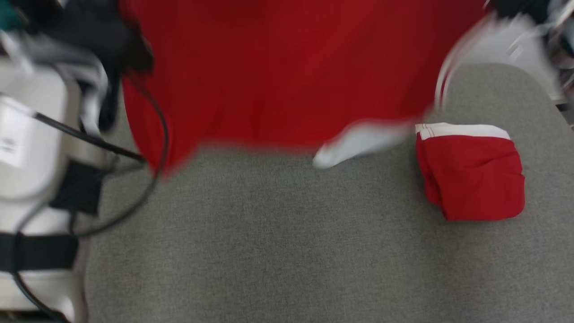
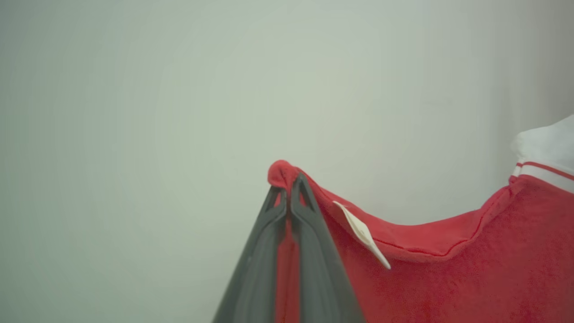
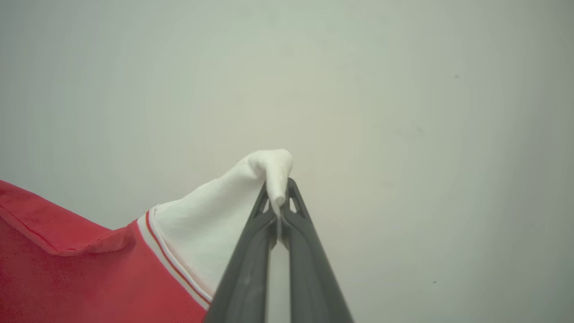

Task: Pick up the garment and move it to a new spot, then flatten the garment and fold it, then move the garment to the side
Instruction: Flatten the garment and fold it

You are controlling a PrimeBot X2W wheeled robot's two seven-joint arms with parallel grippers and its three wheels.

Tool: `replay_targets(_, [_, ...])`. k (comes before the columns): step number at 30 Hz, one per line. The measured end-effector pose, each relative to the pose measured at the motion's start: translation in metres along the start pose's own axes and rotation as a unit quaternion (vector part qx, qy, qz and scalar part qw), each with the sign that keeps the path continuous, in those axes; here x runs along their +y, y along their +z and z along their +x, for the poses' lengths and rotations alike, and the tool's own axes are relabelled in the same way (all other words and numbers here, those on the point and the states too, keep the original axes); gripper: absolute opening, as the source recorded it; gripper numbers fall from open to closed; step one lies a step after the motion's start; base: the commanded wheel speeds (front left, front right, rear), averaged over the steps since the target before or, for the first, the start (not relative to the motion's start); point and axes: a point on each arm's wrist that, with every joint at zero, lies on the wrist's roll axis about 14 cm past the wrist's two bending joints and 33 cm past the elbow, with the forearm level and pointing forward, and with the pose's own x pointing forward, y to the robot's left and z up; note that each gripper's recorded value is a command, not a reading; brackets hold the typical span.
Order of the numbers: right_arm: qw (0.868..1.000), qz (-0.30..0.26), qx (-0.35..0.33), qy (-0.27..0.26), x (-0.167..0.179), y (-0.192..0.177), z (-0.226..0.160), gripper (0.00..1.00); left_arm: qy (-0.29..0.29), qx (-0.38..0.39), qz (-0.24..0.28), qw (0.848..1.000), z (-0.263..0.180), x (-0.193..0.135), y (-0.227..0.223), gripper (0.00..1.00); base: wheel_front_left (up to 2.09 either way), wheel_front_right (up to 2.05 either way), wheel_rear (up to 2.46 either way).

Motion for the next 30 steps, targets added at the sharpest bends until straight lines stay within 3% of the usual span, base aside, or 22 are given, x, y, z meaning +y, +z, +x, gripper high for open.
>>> replay_targets(1, [1.000, 0.000, 0.000, 0.000, 0.000, 0.000, 0.000, 0.00, 0.000, 0.000, 0.000, 1.000, 0.000, 0.000, 0.000, 0.00, 0.00, 0.00, 0.00])
replay_targets(4, [0.996, -0.037, -0.085, 0.014, -0.005, 0.049, 0.011, 0.00, -0.003, -0.129, 0.028, 0.991, 0.024, 0.005, 0.074, 0.00, 0.00, 0.00, 0.00])
replay_targets(7, [0.995, -0.050, -0.075, 0.035, 0.001, 0.021, 0.013, 0.00, -0.019, -0.142, 0.030, 0.989, 0.025, 0.005, 0.059, 0.00, 0.00, 0.00, 0.00])
replay_targets(10, [0.997, -0.042, 0.013, 0.065, 0.018, -0.061, 0.004, 0.00, -0.048, -0.069, 0.042, 0.996, 0.013, -0.001, -0.012, 0.00, 0.00, 0.00, 0.00])
replay_targets(13, [0.988, -0.018, 0.130, 0.084, 0.032, -0.159, -0.030, 0.00, -0.069, 0.056, 0.025, 0.996, -0.027, -0.013, -0.114, 0.00, 0.00, 0.00, 0.00])
replay_targets(18, [0.955, 0.035, 0.273, 0.114, 0.067, -0.268, -0.091, 0.00, -0.077, 0.242, 0.020, 0.967, -0.111, -0.007, -0.241, 0.00, 0.00, 0.00, 0.00])
replay_targets(23, [0.938, 0.045, 0.324, 0.115, 0.068, -0.303, -0.115, 0.00, -0.093, 0.289, 0.003, 0.953, -0.134, -0.022, -0.275, 0.00, 0.00, 0.00, 0.00])
replay_targets(30, [0.938, 0.038, 0.322, 0.120, 0.068, -0.290, -0.125, 0.00, -0.077, 0.330, -0.004, 0.941, -0.171, -0.019, -0.281, 0.00, 0.00, 0.00, 0.00])
